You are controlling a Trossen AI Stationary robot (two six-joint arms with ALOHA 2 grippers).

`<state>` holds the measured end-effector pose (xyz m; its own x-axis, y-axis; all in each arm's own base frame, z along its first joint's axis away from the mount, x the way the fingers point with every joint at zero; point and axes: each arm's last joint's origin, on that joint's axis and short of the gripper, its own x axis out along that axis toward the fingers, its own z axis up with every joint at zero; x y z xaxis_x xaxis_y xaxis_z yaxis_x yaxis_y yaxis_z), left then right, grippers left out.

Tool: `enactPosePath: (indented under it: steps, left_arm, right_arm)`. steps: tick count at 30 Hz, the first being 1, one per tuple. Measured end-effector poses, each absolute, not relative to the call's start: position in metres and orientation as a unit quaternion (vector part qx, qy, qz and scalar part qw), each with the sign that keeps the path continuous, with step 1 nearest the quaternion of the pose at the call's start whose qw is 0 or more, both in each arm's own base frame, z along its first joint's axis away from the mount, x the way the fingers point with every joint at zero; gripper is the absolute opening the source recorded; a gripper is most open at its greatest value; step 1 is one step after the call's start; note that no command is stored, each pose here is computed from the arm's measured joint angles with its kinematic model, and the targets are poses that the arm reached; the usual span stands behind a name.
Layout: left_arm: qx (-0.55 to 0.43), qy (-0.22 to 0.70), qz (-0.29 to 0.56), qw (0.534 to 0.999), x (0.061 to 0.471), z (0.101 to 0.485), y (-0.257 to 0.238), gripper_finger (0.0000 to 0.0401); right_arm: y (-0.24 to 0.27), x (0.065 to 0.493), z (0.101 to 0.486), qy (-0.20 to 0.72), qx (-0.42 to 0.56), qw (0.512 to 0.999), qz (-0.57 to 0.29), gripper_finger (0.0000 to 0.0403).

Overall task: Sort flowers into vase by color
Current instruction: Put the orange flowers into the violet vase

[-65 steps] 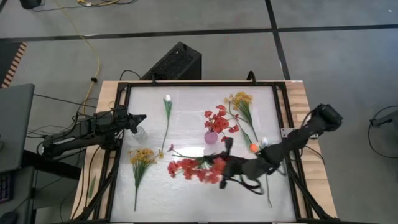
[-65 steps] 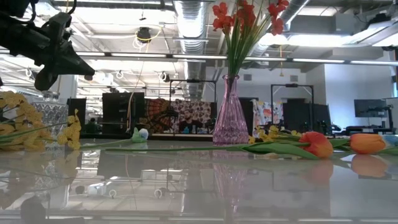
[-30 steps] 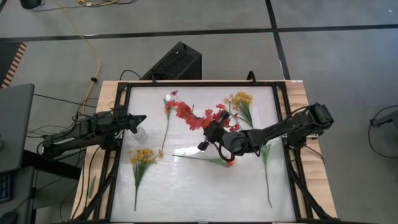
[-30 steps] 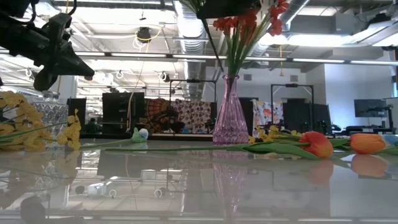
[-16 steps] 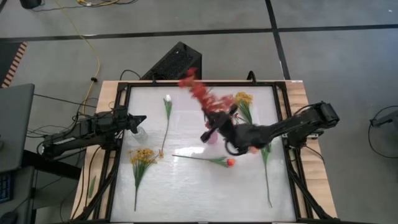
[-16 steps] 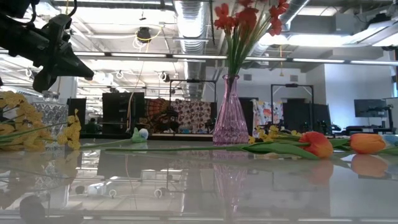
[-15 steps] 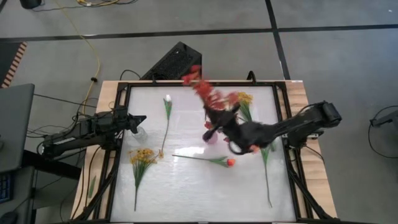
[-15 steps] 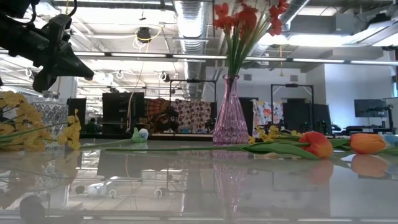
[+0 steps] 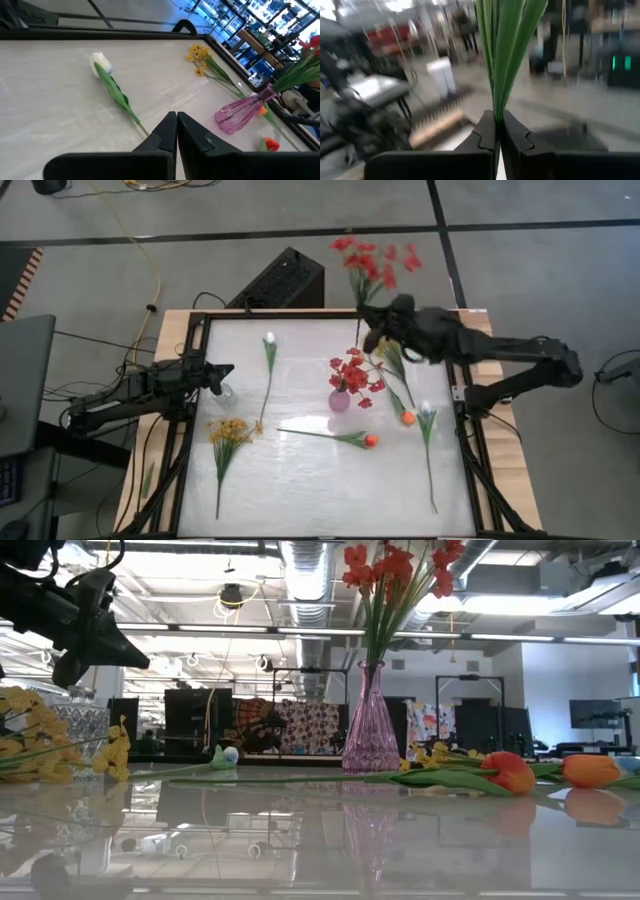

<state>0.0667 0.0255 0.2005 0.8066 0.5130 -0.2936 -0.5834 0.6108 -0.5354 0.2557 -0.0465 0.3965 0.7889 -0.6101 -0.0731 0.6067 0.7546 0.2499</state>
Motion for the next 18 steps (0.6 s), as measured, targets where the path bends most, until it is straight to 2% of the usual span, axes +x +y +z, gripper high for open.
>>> enactPosePath:
  steps: [4,8,12,18]
  left_arm:
    - [-0.317,0.053,0.311,0.894,0.066,0.201,0.026,0.0000]
    - [-0.317,0.054,0.311,0.894,0.066,0.201,0.026,0.0000]
    - [-0.317,0.054,0.312,0.894,0.066,0.200,0.026,0.0000]
    - [-0.314,0.058,0.320,0.892,0.066,0.199,0.026,0.0000]
  right_arm:
    - [-0.073,0.274,0.377,0.003,0.177,0.937,-0.301,0.0031]
    - [-0.076,0.288,0.346,-0.001,0.210,0.942,-0.261,0.0030]
    - [-0.072,0.278,0.319,-0.043,0.255,0.938,-0.231,0.0030]
    - [-0.068,0.270,0.293,-0.032,0.267,0.943,-0.196,0.0030]
